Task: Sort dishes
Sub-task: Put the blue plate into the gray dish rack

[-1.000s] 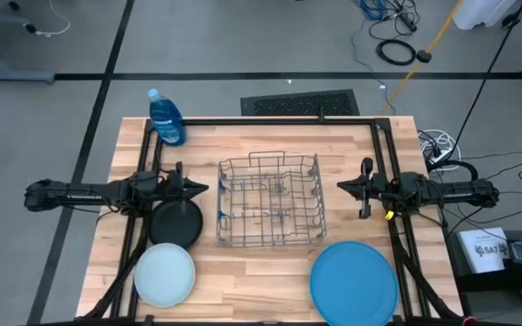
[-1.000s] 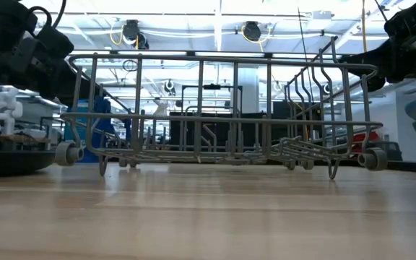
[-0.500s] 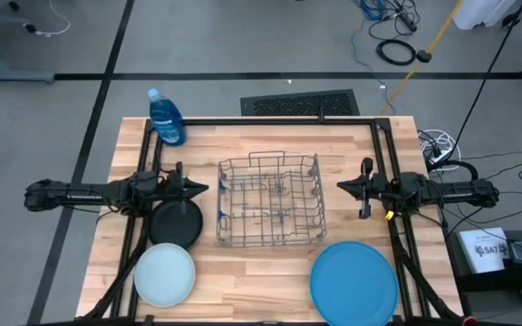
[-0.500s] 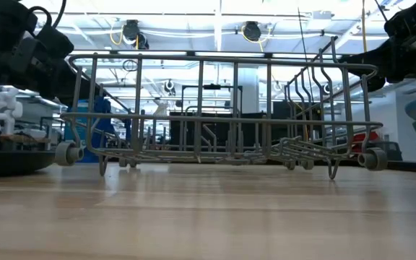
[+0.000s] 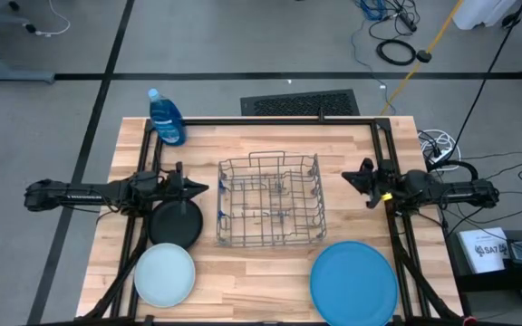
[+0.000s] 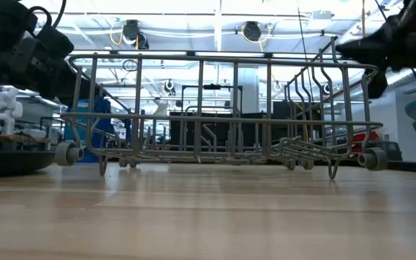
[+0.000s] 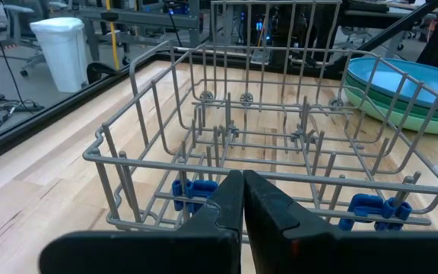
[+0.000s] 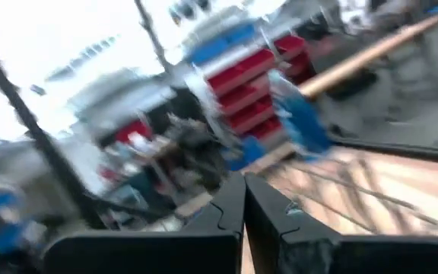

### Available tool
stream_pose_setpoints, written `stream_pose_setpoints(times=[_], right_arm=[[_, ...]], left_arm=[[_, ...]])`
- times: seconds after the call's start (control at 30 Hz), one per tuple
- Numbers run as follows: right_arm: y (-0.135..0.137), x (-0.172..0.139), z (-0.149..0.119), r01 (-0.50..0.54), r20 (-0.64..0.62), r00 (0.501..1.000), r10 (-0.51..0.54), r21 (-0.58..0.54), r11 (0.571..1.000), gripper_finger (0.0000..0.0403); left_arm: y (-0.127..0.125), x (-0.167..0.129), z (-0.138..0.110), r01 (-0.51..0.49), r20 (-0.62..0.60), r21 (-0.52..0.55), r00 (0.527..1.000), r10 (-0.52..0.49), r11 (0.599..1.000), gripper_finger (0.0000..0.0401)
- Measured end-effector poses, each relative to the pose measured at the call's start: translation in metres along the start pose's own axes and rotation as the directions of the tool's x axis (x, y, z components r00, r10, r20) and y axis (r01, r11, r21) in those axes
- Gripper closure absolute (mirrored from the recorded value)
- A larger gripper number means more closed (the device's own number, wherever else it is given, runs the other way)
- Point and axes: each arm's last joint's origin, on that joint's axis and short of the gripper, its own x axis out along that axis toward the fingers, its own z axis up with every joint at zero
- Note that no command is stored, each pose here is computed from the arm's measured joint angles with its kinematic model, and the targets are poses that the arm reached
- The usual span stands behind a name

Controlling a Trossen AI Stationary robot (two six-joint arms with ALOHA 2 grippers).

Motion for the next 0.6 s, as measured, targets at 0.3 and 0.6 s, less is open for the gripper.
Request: stream_pose_setpoints(times=[0.3, 0.6], right_arm=[[0.043, 0.003, 0.061, -0.26, 0.094, 0.954, 0.286, -0.221, 0.94, 0.0403], [0.071, 0.033, 0.098, -0.145, -0.178, 0.98, 0.084, -0.365, 0.92, 0.0403]], left_arm=[[0.0, 0.0, 0.0, 0.0, 0.0, 0.0, 1.0, 0.0, 1.0, 0.0388], [0.0, 0.0, 0.0, 0.0, 0.0, 0.0, 1.0, 0.0, 1.0, 0.0388]])
